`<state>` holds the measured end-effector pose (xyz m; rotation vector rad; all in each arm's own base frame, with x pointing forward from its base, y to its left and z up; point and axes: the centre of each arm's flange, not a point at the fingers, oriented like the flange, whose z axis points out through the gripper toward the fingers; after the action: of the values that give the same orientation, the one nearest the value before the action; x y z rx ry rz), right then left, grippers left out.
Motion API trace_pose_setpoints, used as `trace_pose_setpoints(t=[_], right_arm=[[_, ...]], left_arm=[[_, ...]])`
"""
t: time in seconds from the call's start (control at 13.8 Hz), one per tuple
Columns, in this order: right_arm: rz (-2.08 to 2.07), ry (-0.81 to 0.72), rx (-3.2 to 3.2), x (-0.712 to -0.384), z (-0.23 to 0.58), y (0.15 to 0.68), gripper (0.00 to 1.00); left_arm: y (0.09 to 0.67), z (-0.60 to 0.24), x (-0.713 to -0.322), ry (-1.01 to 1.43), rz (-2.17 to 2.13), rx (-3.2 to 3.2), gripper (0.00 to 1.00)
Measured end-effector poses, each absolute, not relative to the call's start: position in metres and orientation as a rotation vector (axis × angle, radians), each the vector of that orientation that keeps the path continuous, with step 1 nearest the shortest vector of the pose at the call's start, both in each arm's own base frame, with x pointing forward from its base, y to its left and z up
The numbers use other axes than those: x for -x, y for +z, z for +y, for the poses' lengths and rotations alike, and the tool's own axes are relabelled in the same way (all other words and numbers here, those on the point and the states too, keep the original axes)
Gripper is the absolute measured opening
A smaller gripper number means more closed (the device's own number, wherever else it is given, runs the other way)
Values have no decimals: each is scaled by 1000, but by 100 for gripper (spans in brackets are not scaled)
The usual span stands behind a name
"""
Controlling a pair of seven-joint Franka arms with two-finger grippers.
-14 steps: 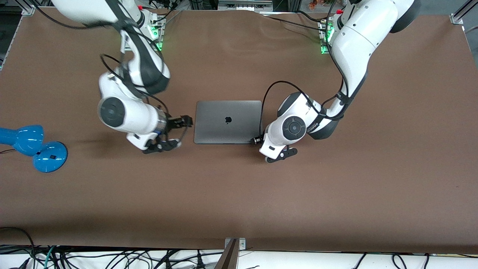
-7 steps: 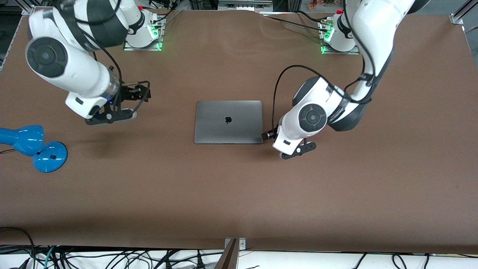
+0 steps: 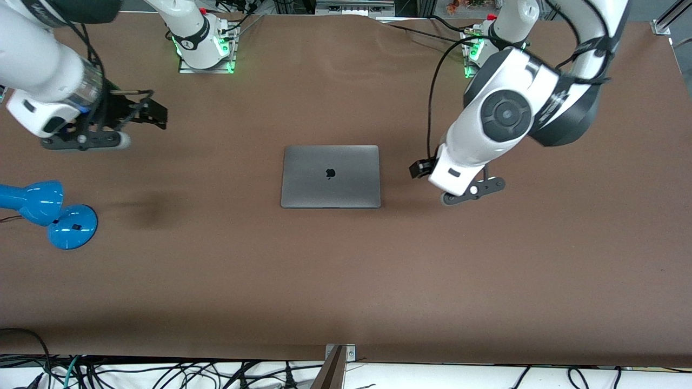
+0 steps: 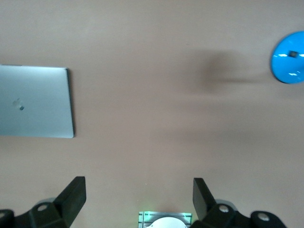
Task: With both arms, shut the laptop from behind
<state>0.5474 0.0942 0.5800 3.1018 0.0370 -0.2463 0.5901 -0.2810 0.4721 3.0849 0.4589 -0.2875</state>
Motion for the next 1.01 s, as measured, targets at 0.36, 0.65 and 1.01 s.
trace_pose_setpoints(t=[0.36, 0.65, 1.01], right_arm=[[-109, -279, -3098, -541, 41, 591, 100], [-155, -261, -3101, -539, 25, 598, 100], [-223, -100, -3118, -550, -8, 607, 100]], left_arm=[[523, -219, -585, -291, 334, -3125, 100], [562, -195, -559, -344, 210, -3174, 100], [608, -131, -521, -346, -3, -3207, 100]])
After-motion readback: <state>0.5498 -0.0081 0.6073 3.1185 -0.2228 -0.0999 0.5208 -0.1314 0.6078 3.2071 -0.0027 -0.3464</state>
